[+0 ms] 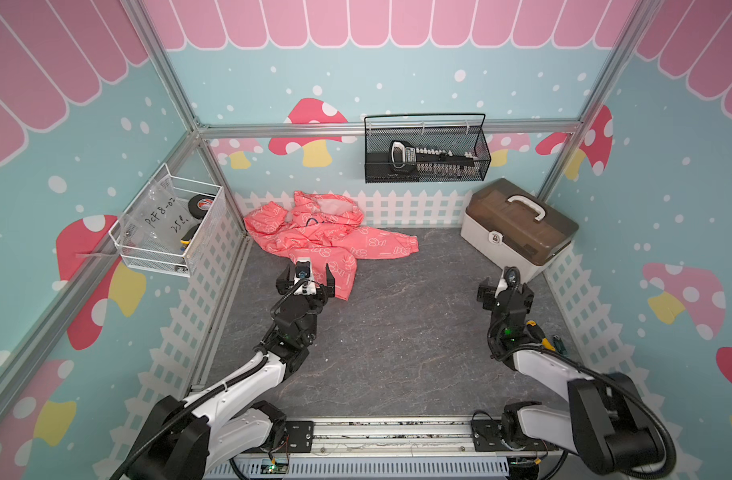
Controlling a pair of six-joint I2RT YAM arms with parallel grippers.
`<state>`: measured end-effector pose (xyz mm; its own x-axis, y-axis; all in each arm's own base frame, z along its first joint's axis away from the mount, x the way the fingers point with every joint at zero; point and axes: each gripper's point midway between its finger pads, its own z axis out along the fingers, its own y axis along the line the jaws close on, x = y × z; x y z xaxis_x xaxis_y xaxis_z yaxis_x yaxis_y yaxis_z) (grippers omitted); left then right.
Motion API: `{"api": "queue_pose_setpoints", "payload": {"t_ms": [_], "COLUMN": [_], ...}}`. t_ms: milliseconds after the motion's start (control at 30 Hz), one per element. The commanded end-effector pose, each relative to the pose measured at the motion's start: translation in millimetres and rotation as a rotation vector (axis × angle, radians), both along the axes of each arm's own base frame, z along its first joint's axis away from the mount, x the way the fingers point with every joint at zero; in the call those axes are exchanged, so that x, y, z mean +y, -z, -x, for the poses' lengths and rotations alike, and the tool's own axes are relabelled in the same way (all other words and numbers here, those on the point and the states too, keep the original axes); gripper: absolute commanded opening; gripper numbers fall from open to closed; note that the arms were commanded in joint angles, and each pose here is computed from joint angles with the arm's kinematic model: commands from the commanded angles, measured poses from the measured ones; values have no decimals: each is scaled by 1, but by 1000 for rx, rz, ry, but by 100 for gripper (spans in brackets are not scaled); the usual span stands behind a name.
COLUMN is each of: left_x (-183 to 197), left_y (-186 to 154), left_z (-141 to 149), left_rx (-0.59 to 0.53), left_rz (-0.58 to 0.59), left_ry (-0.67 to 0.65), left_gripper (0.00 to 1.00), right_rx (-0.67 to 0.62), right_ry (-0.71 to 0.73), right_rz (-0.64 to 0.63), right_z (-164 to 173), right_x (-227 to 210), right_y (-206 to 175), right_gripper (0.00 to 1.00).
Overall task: Unzip the jacket
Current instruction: Move the jacket to the center of the board.
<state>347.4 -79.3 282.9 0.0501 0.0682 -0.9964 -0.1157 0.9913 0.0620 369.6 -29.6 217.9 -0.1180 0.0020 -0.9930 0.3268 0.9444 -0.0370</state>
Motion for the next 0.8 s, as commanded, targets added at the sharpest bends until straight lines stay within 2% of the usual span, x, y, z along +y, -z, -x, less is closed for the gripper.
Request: {"api": "queue_pose_setpoints", "payload": {"t_ms": [0, 133, 200, 267, 333, 500, 667, 767], "left_x": [15, 41, 51, 61, 72, 78, 61, 56], "left_y": [13, 3, 3, 2, 3, 7, 12, 15], "left_z": [6, 32, 51, 71, 91, 127, 142, 146], "left_rx": [137, 231, 255, 259, 262, 291, 327, 349], "left_rz": [6, 170, 232, 292, 344, 453, 534, 541], "left_ry": [-129, -244, -247, -242, -244, -151, -1, 32], "left_gripper": [100, 100, 100, 100, 100, 100, 100, 100], "right_rx": [-80, 45, 119, 189, 258, 448, 561, 637], "right_ry": [-209, -377, -495, -570, -669, -798, -900, -945], "right_rz": [-204, -422, -574, -667, -679, -756, -819, -842], "right_z": [-3, -19, -31, -40, -48, -64, -64, -65], "right_x": [34, 73, 105, 138, 180, 269, 342, 382], "right_y": [-47, -50, -37, -22, -6, 45, 85, 112], "right_gripper": [99, 97, 96, 95, 96, 96, 92, 92]}}
